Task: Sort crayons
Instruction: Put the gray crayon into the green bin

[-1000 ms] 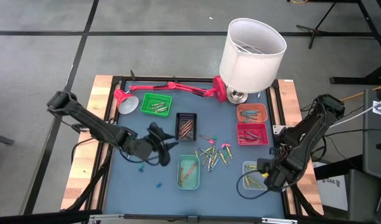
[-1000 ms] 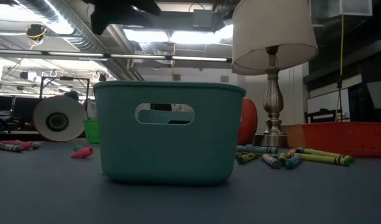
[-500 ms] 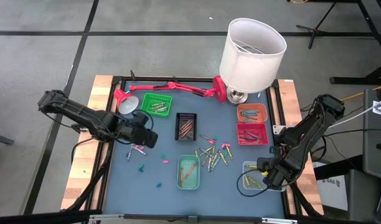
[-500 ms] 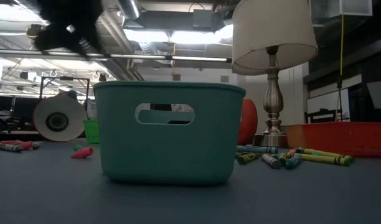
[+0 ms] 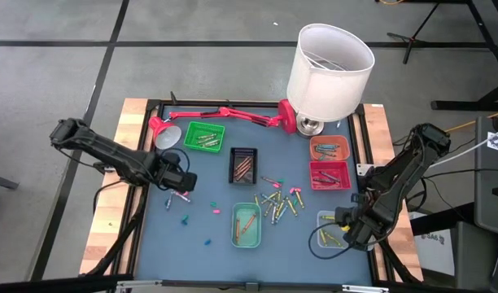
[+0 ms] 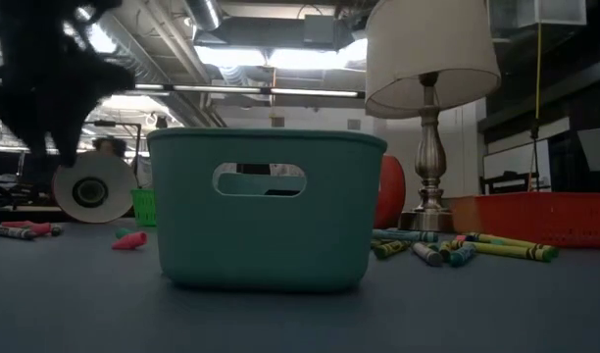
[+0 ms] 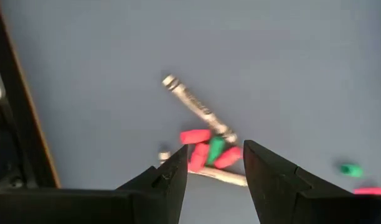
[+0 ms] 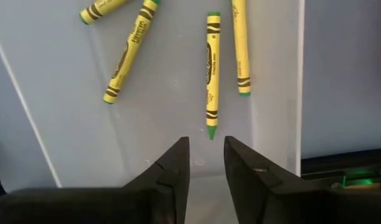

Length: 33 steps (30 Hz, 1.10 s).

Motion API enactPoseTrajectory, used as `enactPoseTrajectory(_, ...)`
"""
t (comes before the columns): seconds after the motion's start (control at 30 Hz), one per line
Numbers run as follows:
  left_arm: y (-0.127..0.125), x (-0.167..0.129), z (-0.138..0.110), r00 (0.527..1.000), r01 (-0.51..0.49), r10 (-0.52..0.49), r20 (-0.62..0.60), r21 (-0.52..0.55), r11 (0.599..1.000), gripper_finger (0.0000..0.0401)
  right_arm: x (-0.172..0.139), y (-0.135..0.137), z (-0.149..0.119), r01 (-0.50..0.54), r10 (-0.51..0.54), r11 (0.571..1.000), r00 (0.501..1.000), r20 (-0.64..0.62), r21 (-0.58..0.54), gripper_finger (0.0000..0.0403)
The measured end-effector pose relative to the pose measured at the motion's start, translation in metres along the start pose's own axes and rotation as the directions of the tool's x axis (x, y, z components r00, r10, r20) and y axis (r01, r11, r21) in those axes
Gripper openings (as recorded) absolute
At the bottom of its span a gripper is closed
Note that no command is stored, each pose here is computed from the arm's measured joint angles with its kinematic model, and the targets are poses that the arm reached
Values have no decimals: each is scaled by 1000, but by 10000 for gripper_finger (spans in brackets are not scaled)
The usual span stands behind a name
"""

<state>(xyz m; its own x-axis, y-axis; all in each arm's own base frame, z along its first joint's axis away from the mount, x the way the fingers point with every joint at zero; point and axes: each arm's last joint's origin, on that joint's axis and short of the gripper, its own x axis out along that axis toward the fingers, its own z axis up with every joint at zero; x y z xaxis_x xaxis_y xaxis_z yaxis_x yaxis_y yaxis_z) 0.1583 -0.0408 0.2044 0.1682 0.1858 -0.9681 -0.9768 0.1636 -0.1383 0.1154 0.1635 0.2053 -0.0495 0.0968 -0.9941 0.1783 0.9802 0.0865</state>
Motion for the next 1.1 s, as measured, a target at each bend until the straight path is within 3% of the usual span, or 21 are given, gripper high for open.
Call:
enactPoseTrajectory(0.23, 14, 32, -6, 1000, -12, 12, -9, -92, 996, 139, 0, 1, 0, -9, 9, 1000, 1000, 4, -2, 95)
enactPoseTrajectory(0.6, 27, 68, -12, 997, 82, -82, 10, -226, 971, 139, 0, 3, 1, -29, 30, 999, 999, 14, -34, 95)
enactPoseTrajectory(0.93, 28, 73, -8, 996, 94, -90, 29, -258, 961, 137, 0, 5, 3, -54, 56, 997, 998, 27, -63, 95)
enactPoseTrajectory(1.1, 28, 73, -8, 996, 86, -81, 28, -261, 962, 114, 0, 6, 4, -49, 52, 997, 997, 53, -64, 95)
